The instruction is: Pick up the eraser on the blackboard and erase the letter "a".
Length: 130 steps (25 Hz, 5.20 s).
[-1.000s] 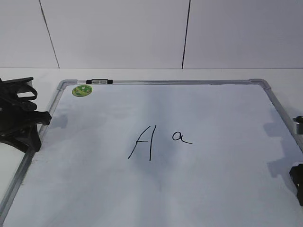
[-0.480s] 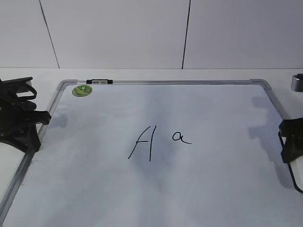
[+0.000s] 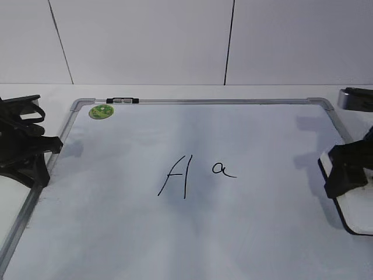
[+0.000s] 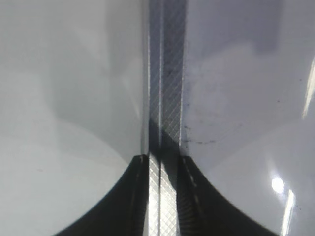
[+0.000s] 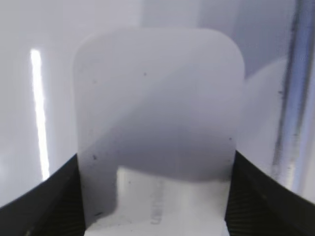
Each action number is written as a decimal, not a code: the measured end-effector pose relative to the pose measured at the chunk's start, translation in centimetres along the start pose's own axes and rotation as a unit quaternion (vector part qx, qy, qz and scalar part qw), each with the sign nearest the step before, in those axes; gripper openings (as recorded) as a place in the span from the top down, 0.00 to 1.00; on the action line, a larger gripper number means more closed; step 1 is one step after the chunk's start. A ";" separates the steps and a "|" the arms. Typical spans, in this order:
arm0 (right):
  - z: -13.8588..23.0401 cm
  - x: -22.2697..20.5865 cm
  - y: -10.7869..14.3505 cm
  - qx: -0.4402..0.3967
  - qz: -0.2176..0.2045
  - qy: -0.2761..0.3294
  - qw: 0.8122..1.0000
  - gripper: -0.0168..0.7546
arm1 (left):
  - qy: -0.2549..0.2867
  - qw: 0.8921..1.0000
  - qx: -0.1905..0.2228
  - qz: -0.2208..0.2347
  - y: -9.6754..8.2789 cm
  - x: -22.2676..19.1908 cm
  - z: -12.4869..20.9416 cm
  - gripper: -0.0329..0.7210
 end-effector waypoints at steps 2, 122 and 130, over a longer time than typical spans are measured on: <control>-0.2 -0.4 0.6 0.011 -0.010 0.005 1.000 0.28 | 0.000 1.000 0.000 0.000 0.0 0.0 0.0 0.78; -6.2 -1.7 -6.4 -0.022 0.089 0.055 0.994 0.28 | -0.002 1.000 -0.006 -0.005 0.1 0.1 -0.1 0.82; -6.9 -3.1 -6.7 -0.011 0.088 0.048 0.995 0.28 | -0.002 1.000 -0.006 -0.005 0.1 0.1 -0.1 0.82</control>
Point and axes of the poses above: a point on each arm's last joint axis where the gripper is mounted, x pointing back along that axis away from the gripper, y along the wrist's bending axis when the last joint is at zero, z = x × y, the point moved 9 cm from there along -x, pointing out along that axis toward the gripper, and after that the axes turned 7 degrees about x, right-handed, at the moved point
